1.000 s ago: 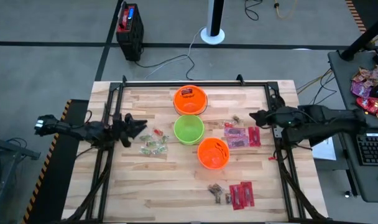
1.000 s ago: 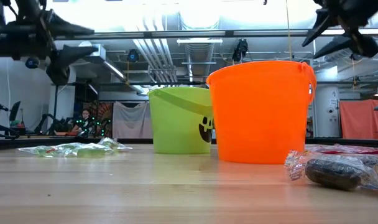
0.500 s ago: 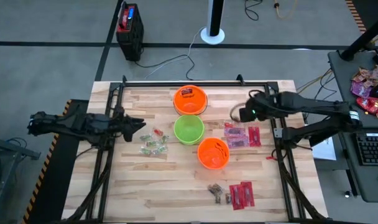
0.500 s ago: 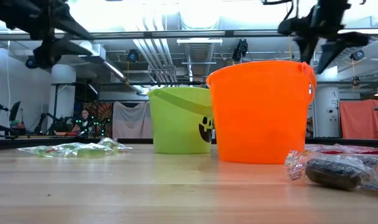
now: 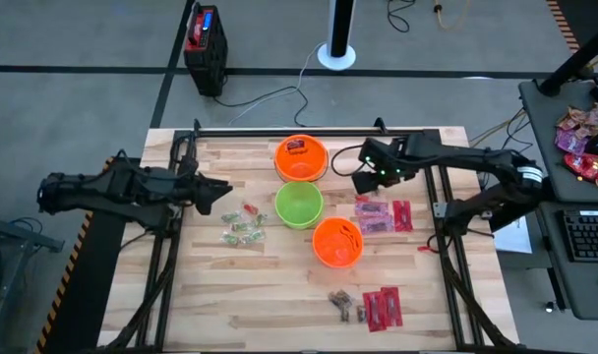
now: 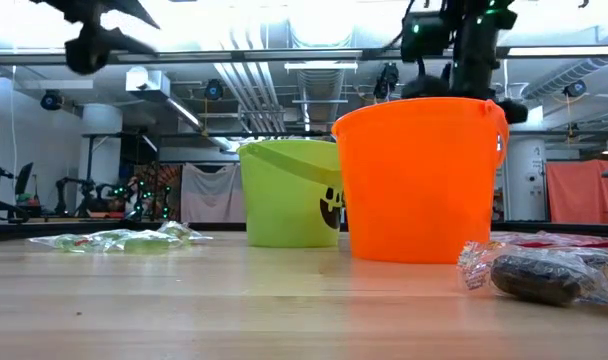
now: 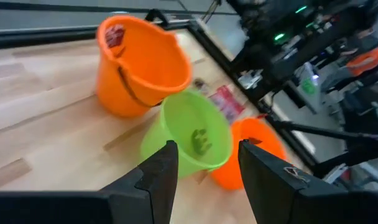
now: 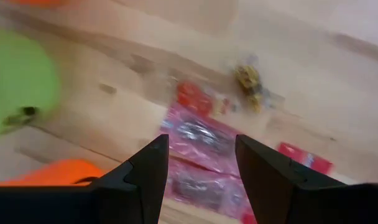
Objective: Sort candy by brand, put in halloween buckets
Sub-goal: Put the red candy into the green bucket
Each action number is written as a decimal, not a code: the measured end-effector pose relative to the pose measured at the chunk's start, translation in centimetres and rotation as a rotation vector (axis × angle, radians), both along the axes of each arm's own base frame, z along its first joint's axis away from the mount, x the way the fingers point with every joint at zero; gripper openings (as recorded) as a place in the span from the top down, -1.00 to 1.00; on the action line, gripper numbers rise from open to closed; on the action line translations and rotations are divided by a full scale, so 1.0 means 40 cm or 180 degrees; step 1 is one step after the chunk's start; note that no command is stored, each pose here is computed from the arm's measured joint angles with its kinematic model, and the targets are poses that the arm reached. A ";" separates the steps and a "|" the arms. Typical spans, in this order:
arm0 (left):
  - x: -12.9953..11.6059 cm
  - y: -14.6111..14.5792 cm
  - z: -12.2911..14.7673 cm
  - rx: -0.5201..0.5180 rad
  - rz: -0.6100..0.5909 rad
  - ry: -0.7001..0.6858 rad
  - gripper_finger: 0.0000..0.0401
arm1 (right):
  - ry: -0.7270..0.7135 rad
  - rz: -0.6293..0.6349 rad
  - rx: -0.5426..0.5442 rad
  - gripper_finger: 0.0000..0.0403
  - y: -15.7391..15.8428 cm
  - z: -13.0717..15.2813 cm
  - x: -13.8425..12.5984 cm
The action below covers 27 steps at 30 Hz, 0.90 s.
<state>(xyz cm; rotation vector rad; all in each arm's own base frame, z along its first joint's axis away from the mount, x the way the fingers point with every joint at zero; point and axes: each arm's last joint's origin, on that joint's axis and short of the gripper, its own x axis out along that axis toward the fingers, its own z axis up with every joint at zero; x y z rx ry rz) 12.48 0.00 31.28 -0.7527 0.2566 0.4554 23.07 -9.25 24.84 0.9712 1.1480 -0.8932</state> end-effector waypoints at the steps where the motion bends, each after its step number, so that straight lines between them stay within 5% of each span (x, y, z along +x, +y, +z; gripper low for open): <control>1: 0.005 0.000 0.015 -0.0006 0.0000 -0.0061 0.24 | 0.0097 -0.0018 0.0083 0.12 0.001 -0.010 0.000; 9: 0.026 0.017 0.076 0.0426 0.0524 0.0386 0.24 | 0.0546 0.0283 0.0552 0.12 0.028 -0.087 0.000; 19: 0.080 0.021 0.034 0.0026 -0.0656 0.1052 0.24 | 0.0530 0.1774 0.0291 0.12 0.041 -0.118 -0.007; 23: 0.098 0.030 0.023 0.0435 -0.0622 0.1270 0.24 | 0.0319 0.1723 0.0200 0.12 0.035 -0.120 0.008; 27: 0.111 0.040 0.014 0.0675 -0.0318 0.1430 0.24 | 0.0229 0.2178 0.0124 0.12 0.037 -0.131 0.010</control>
